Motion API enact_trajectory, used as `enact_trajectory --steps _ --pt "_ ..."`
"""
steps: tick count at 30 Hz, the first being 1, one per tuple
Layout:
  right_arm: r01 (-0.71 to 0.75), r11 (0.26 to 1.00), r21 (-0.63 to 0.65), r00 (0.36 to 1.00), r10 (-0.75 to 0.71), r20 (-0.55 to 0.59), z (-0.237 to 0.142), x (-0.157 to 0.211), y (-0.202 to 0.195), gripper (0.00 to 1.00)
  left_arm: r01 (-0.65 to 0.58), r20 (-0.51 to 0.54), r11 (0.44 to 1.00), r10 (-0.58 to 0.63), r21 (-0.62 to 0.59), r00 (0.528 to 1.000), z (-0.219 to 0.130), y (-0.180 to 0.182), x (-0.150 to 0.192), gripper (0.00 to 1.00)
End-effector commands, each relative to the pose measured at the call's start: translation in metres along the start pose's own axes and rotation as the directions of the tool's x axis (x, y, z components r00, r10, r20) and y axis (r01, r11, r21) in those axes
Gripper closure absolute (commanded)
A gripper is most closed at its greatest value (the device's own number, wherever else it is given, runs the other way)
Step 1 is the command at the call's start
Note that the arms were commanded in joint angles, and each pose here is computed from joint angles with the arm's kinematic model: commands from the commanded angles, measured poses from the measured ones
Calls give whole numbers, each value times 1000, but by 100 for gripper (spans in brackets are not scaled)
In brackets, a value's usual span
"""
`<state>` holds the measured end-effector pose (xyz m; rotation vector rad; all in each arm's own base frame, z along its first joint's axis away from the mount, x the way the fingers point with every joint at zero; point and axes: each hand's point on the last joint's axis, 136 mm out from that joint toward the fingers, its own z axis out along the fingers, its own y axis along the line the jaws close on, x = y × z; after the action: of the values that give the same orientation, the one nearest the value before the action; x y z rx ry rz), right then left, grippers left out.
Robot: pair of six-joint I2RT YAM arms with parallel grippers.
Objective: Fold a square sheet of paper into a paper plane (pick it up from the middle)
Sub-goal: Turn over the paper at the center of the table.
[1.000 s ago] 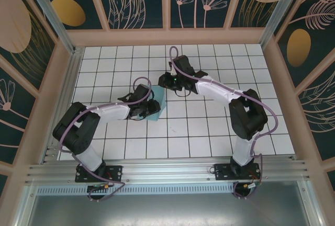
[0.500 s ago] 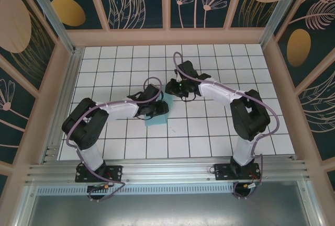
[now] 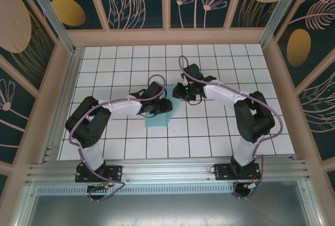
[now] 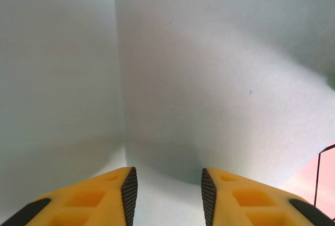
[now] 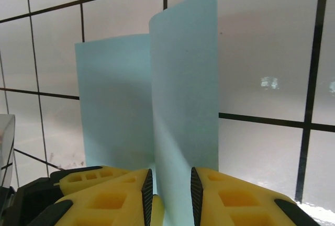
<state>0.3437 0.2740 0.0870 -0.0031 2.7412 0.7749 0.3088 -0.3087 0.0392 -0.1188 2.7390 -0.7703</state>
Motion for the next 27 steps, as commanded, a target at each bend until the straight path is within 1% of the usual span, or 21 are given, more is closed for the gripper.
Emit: enact_trajectory --steps 1,2,4,5,9,17,21,27 --pt "42 999 32 999 -42 -2 -10 6 -10 70 -28 -34 1000 28 15 999 7 -9 5 65" --pt "47 998 29 999 -47 -8 -10 9 -10 71 -28 -38 999 29 18 999 9 -11 5 67" --pt "20 999 35 1000 -20 -6 -11 5 -23 72 -30 -48 999 31 24 998 12 -14 7 70" --pt "17 999 33 1000 -17 -10 -10 7 -26 75 -31 -54 999 32 28 998 14 -15 8 72" --pt "-7 999 33 1000 8 -26 -6 12 -35 79 -31 -68 999 34 38 997 19 -23 10 76" --pt "-17 1000 -15 997 16 -80 5 28 -37 81 -25 -89 1000 27 17 996 27 -23 13 82" --pt "-34 999 -7 994 33 -105 16 33 -45 83 -28 -75 999 30 20 997 21 -27 9 83" --pt "-51 999 15 990 53 -130 27 41 -58 84 -22 -17 998 23 64 1000 -3 -39 -1 82"
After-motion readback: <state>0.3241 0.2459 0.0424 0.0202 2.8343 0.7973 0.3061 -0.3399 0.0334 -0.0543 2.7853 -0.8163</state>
